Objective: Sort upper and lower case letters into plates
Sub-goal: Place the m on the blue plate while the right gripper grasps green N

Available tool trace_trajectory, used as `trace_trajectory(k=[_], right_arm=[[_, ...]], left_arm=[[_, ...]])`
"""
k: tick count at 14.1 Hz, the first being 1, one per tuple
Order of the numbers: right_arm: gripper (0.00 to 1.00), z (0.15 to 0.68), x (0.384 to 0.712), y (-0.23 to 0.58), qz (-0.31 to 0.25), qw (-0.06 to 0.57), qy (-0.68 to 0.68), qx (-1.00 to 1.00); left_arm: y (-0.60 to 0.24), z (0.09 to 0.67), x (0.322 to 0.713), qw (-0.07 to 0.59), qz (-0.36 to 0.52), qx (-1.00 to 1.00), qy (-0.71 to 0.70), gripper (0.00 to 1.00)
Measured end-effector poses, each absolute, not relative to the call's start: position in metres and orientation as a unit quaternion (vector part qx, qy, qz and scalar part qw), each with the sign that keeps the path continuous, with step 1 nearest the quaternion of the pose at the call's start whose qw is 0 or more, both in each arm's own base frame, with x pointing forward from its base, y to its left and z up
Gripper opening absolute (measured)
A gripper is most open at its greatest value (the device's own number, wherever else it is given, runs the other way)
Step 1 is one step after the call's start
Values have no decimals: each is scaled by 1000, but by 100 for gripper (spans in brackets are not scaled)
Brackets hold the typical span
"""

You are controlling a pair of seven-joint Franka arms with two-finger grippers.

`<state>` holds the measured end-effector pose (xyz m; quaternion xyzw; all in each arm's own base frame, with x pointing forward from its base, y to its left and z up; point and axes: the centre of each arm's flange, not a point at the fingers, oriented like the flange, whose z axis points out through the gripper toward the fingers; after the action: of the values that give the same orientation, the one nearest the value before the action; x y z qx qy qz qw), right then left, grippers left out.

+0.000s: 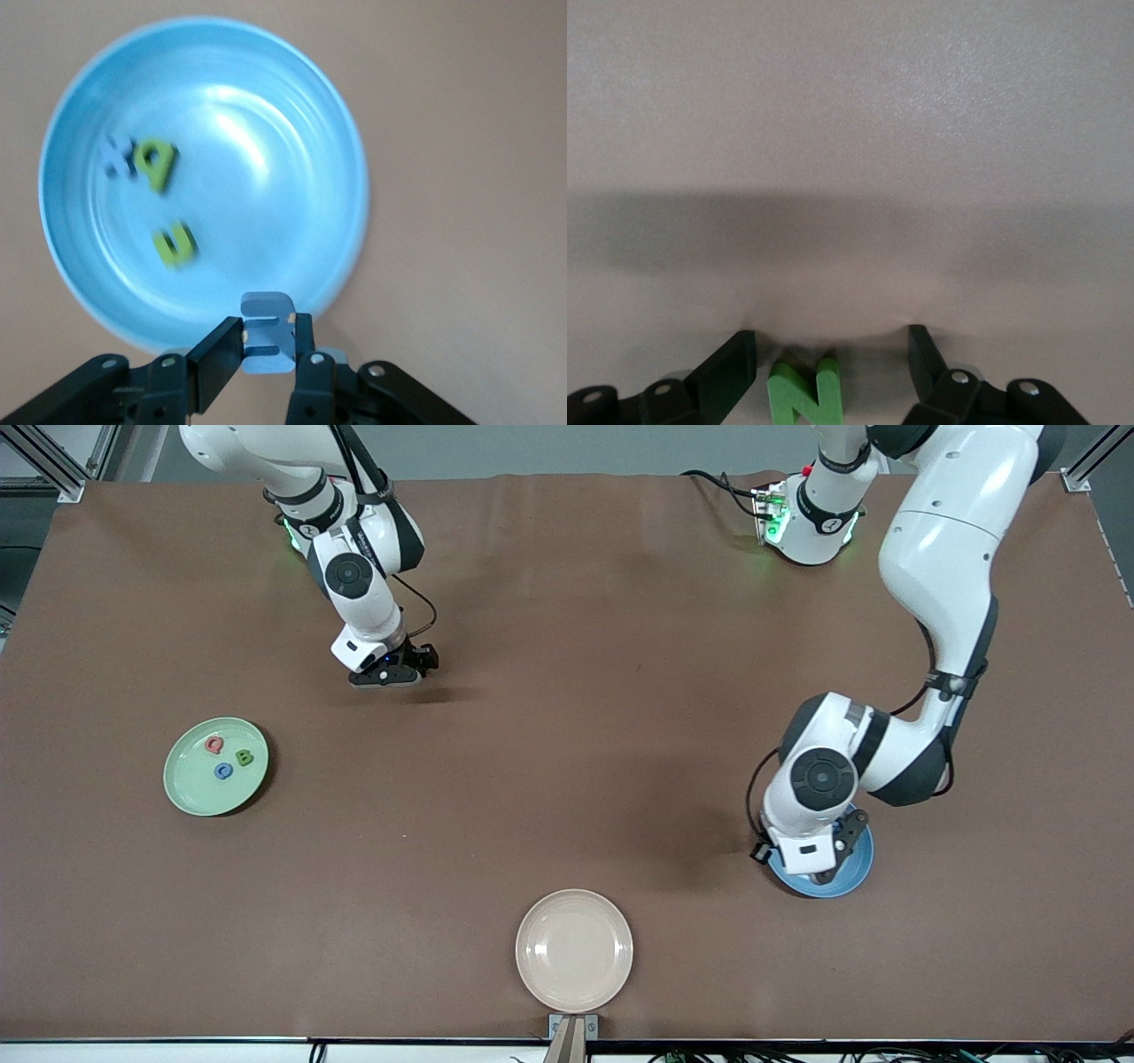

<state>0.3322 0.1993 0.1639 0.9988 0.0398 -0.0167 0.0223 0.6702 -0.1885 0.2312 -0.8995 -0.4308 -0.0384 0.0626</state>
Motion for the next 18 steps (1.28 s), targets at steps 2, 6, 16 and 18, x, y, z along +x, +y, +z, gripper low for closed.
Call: trace_trajectory(k=[2, 6, 16, 18], right_arm=[[72, 164, 330, 201, -17, 22, 44, 999], [69, 163, 321, 205, -20, 23, 54, 998], [41, 165, 310, 211, -23, 22, 67, 997], [39, 174, 317, 210, -14, 13, 57, 998]], left_arm=[[-158, 212, 666, 57, -35, -901, -428, 30], [-144, 209, 665, 53, -36, -899, -432, 55], [-170, 465, 661, 11, -51, -932, -359, 100], [-161, 506, 651, 16, -68, -948, -309, 100]])
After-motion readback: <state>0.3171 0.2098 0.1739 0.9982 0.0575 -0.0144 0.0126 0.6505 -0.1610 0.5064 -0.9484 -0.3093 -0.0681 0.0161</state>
